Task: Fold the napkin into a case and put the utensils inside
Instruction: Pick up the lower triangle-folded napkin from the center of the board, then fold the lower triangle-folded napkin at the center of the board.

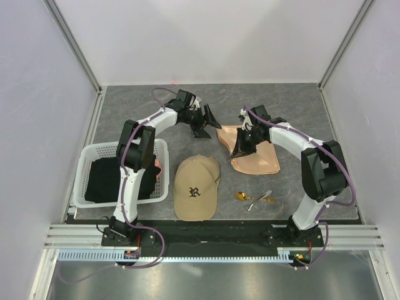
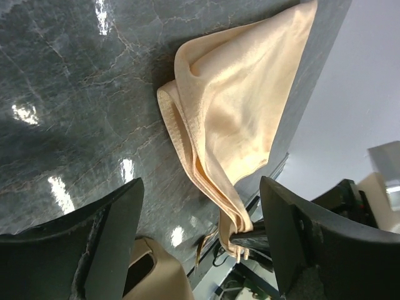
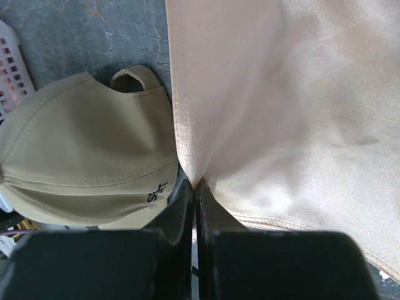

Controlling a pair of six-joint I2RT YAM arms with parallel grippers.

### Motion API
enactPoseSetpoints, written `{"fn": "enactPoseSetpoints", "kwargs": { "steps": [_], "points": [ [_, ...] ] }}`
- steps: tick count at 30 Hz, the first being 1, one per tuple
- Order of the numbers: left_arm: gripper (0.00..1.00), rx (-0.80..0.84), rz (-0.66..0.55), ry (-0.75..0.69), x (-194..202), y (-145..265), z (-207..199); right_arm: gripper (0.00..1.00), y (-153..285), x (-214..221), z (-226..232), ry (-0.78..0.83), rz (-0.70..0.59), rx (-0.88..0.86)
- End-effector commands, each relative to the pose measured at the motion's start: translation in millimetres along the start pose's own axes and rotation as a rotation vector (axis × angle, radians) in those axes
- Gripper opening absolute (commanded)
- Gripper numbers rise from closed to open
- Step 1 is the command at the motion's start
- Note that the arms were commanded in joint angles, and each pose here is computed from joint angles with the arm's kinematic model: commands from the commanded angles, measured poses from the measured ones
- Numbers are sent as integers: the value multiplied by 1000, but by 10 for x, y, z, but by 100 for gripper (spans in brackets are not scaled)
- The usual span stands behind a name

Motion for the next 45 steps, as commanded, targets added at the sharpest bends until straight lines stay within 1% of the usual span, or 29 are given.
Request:
{"fn": "enactPoseSetpoints", "kwargs": {
  "steps": [1,4,10,11,13,17,24,30,31,35,36,37,38,40,41,42,43,44,45],
  "points": [
    [81,47,-31,-7,-99,-119,-210,0,137,-81,154,7,-44,-81],
    [79,52,-33,-4,-120,-198,-247,0,158,-93,154,4,-47,-95],
    [72,39,-42,28,-144,-309,-221,0,239,-135,131,-3,-66,-107],
    [68,33,-41,37,-146,-329,-193,0,258,-148,125,-6,-72,-107],
    [67,28,-43,43,-148,-341,-170,0,284,-174,124,-10,-80,-113],
    [66,7,-45,57,-117,-332,-128,0,330,-228,126,-11,-99,-118],
    [66,-6,-47,81,-165,-461,-55,0,319,-236,138,-9,-94,-136],
    [56,6,-54,69,-217,-534,-78,0,286,-195,128,-6,-84,-147],
    [52,4,-52,71,-214,-539,-69,0,287,-191,137,-6,-84,-150],
    [49,-8,-62,66,-220,-537,-39,0,286,-211,137,-2,-87,-151],
    [46,-10,-64,62,-216,-540,-39,0,286,-208,141,1,-88,-152],
    [38,-8,-70,58,-236,-520,-49,0,286,-205,140,3,-87,-152],
    [34,-10,-78,54,-259,-498,-53,0,274,-194,131,5,-84,-152],
    [12,-37,-113,30,-334,-421,-15,0,247,-151,105,21,-72,-149],
    [9,-51,-128,12,-349,-306,-74,0,225,-109,82,24,-62,-145],
    [8,-72,-148,0,-396,-217,-55,0,201,-63,62,26,-49,-139],
    [8,-113,-181,-51,-446,-143,-17,0,184,-17,72,42,-35,-150],
    [7,-145,-186,-60,-415,-20,-45,0,154,51,59,45,-16,-156],
    [2,-165,-196,-95,-421,58,-47,0,111,123,112,62,7,-168]
  ]
}}
Point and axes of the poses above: each gripper's point midway between its finger pads, its own y axis back along the fingers, its own z axis along the line the jaws close on, x = y × z, the point moved 1 cm from there along y, back along the fingers, and after that the axes turned 3 degrees about y, right-handed, at the moved point
